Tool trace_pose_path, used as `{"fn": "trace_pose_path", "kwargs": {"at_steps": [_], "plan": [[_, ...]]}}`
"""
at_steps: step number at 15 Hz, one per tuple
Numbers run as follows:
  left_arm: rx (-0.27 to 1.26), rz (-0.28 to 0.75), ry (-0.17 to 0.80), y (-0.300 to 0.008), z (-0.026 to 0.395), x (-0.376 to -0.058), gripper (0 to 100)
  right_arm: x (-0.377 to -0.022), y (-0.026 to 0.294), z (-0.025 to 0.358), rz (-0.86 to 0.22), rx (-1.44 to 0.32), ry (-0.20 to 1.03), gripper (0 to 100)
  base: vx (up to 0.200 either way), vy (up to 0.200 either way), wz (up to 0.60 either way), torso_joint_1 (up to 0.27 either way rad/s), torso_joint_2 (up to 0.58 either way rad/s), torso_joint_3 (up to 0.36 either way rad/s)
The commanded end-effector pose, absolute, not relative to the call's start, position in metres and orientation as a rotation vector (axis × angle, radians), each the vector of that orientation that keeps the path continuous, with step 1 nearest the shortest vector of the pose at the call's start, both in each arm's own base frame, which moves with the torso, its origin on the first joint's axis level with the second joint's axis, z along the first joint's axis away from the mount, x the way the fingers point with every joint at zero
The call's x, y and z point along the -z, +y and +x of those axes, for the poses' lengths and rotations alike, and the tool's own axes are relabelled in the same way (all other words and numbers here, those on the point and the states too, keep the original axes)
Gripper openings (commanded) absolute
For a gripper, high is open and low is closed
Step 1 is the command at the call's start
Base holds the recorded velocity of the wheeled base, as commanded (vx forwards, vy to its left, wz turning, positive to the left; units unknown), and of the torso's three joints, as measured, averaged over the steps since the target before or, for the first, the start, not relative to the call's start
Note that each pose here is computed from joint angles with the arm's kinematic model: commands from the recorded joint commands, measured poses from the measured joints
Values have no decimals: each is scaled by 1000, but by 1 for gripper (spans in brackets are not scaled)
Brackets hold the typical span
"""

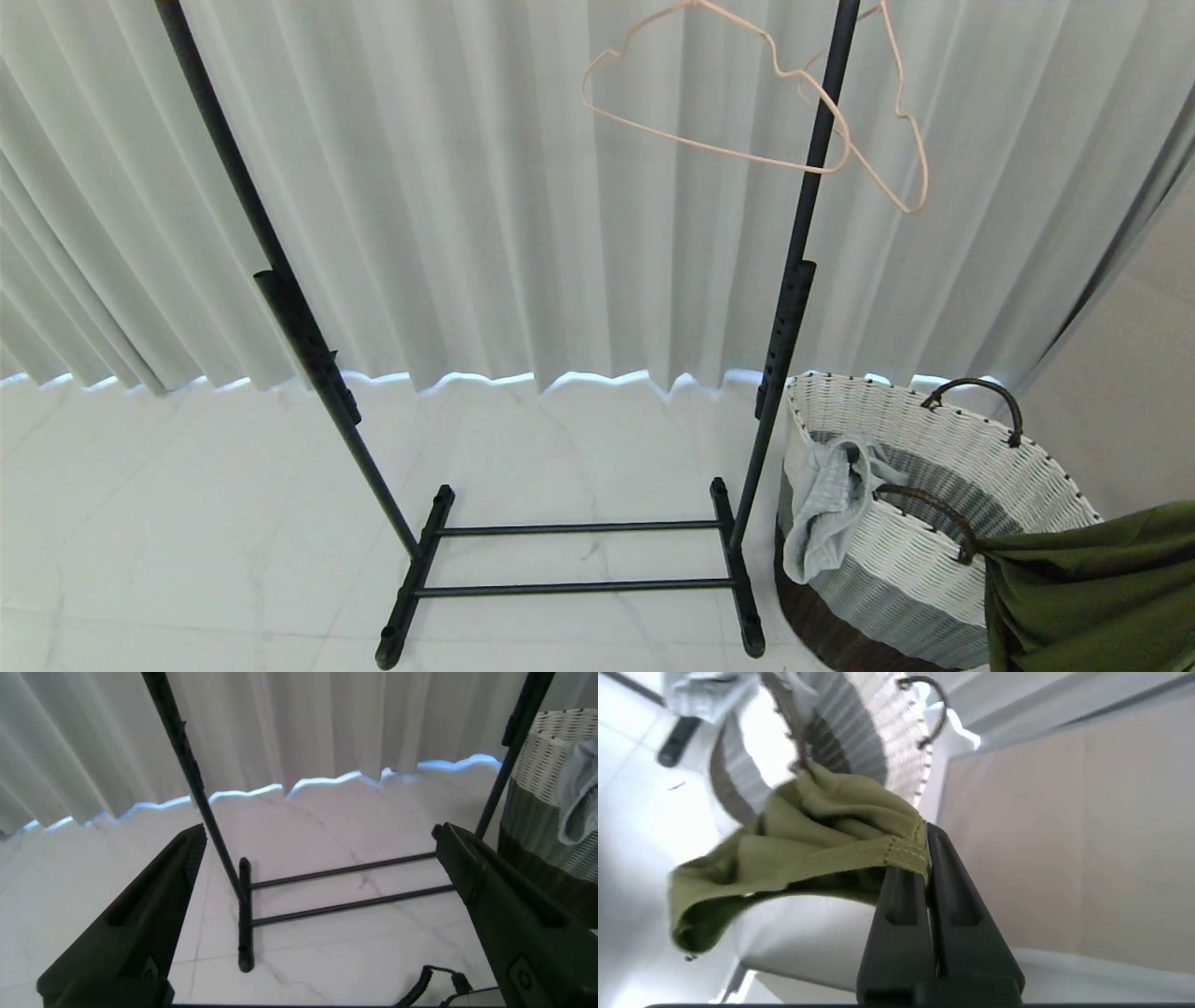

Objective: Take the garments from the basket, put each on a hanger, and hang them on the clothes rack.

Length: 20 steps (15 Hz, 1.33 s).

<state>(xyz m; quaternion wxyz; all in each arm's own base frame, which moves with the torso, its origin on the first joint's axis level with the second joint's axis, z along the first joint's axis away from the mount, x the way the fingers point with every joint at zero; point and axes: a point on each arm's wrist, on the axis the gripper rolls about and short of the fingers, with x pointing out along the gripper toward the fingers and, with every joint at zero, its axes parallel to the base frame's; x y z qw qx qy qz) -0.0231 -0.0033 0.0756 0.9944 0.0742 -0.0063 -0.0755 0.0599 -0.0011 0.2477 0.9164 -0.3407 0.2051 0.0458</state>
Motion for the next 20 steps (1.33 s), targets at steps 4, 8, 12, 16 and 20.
{"fn": "trace_pose_path", "kwargs": {"at_steps": [4,8,12,16,20], "plan": [[152,149,-11,-3,-23,-76,100,-246,1,67,-707,-130,438,0,0,200,0,1,2,2],[153,150,-12,-3,-23,-76,100,-248,9,81,-705,-232,436,0,0,100,0,2,2,1],[151,144,-12,-3,-23,-76,100,-252,38,98,-558,-428,443,0,0,0,0,0,0,0],[152,149,-11,-3,-23,-76,100,-248,60,107,-504,-550,485,0,0,0,0,0,0,0],[152,150,-11,-3,-23,-76,100,-242,71,110,-468,-593,530,0,0,0,0,0,0,0]]}}
